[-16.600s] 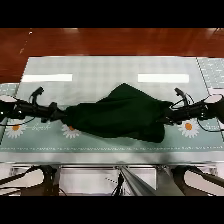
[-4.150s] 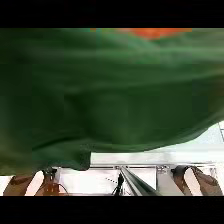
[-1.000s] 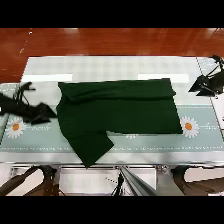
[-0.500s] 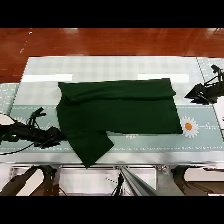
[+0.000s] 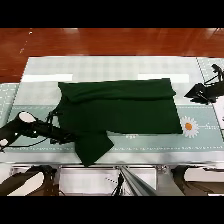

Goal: Fold the shirts.

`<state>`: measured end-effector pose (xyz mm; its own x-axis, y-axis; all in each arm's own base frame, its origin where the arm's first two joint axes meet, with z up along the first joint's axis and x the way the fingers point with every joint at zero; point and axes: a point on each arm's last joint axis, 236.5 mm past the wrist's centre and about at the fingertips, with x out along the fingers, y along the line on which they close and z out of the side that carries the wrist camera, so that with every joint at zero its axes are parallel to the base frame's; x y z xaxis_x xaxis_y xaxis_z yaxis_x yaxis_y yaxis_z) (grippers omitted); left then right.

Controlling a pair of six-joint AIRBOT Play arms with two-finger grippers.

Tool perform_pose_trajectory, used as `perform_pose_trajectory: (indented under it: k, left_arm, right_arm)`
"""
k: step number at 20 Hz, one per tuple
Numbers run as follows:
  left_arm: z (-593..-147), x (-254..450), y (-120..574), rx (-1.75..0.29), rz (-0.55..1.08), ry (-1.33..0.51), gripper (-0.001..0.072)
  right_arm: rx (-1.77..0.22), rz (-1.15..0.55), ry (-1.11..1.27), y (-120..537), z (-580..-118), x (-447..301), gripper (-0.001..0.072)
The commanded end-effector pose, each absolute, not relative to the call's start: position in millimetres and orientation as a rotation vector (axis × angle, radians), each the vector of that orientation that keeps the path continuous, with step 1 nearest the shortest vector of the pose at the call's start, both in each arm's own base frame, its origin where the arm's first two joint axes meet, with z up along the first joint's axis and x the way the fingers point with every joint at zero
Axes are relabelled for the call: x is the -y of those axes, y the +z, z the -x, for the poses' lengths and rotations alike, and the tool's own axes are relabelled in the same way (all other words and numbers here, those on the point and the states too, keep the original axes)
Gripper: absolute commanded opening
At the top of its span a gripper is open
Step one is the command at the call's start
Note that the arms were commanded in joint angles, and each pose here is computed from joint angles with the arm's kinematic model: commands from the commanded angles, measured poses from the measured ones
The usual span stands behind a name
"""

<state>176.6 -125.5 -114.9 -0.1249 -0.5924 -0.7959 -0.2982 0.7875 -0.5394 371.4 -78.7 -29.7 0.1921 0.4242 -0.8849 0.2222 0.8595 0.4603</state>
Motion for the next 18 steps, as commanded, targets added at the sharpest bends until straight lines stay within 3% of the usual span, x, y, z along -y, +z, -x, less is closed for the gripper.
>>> perform_pose_trajectory:
  k: [1, 4, 10, 13, 18]
  left_arm:
    - [-185.1, 124.4, -136.0, -1.715, 0.696, -0.217, 0.0027]
    - [-183.1, 125.4, -133.8, -1.72, 0.691, -0.233, 0.0027]
    - [-175.5, 128.5, -130.3, -1.739, 0.654, -0.302, 0.0026]
    - [-175.5, 128.5, -130.3, -1.738, 0.654, -0.303, 0.0026]
    - [-175.5, 128.6, -130.2, -1.737, 0.649, -0.309, 0.0026]
  right_arm:
    - [-1.393, -0.562, 0.152, -28.6, -370.6, 78.9, 0.0537]
    - [-1.44, -0.532, 0.127, -35.7, -355.9, 87.6, 0.0537]
    - [-1.532, -0.713, 0.107, -70.1, -284.6, 80.5, 0.0539]
    - [-1.63, -0.711, 0.126, -87.4, -255.5, 66.9, 0.0538]
    - [-1.676, -0.672, 0.115, -110.0, -248.8, 42.5, 0.0537]
